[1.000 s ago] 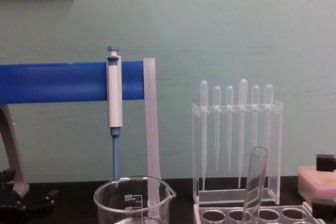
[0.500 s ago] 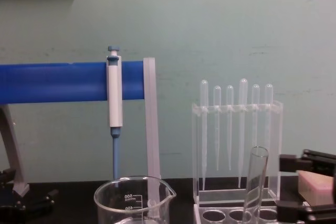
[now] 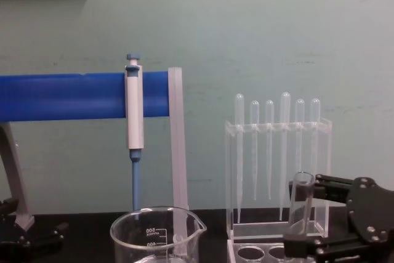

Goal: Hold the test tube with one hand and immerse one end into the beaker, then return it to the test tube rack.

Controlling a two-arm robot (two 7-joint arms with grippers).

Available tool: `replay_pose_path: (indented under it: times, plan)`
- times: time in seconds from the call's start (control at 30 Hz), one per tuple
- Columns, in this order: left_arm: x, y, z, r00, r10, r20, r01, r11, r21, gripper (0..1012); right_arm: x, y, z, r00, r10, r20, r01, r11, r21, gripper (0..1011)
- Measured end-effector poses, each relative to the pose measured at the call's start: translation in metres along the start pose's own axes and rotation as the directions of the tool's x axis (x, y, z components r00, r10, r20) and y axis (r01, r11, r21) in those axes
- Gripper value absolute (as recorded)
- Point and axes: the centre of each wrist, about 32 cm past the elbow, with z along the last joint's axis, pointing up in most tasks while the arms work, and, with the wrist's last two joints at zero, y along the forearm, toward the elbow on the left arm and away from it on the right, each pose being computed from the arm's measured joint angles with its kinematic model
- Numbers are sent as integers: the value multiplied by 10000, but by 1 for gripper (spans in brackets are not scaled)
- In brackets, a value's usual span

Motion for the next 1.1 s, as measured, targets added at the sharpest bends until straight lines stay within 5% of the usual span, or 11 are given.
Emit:
replay_pose_path:
  times: [0.5, 1.1]
  plan:
    - [0, 0, 0, 10000, 0, 0, 0, 10000, 0, 1000, 33, 41, -5, 10000, -2, 2, 2, 9998, -197, 979]
    - [0, 0, 0, 10000, 0, 0, 0, 10000, -1, 1000, 30, 33, -3, 10000, -31, 17, 32, 9999, -157, 463]
